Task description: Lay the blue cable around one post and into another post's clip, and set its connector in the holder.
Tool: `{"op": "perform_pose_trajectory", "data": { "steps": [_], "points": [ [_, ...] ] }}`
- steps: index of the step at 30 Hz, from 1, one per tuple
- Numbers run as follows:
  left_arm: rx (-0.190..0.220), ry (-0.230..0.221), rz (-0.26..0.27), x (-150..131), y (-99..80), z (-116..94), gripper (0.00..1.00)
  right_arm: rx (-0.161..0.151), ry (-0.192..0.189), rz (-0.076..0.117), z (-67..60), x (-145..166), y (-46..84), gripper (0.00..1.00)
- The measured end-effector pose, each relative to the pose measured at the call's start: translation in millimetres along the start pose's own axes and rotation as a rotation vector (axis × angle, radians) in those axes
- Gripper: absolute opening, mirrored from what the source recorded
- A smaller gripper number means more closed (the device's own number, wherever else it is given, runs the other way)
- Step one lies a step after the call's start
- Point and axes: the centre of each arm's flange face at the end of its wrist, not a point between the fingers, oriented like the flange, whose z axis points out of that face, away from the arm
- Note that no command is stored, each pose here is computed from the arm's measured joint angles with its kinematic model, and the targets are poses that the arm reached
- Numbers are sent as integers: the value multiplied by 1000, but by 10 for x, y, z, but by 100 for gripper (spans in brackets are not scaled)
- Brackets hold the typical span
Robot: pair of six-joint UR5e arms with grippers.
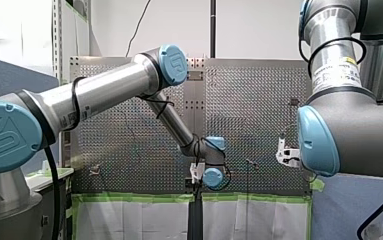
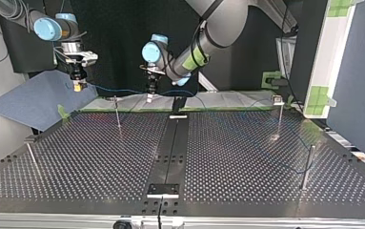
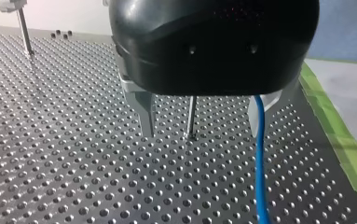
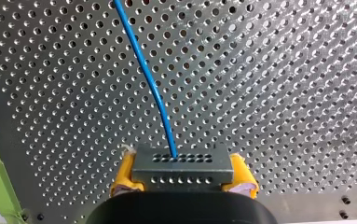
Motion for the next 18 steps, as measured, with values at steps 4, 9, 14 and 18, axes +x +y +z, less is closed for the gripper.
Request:
{"op": "perform_pose_trajectory", "data": {
  "steps": [4,9,14,18],
  "points": [
    [-3,3,1,1,20,10,100,-1,0,0,0,-1,-1,0],
    [1,4,0,2,-2,-6,100,0,-1,-1,0,-2,-5,0],
    [11,5,0,6,-47,-37,66,0,0,-1,1,-1,-5,0],
    [12,5,5,8,-59,-47,47,-1,0,-1,1,-1,-5,0]
  ]
}}
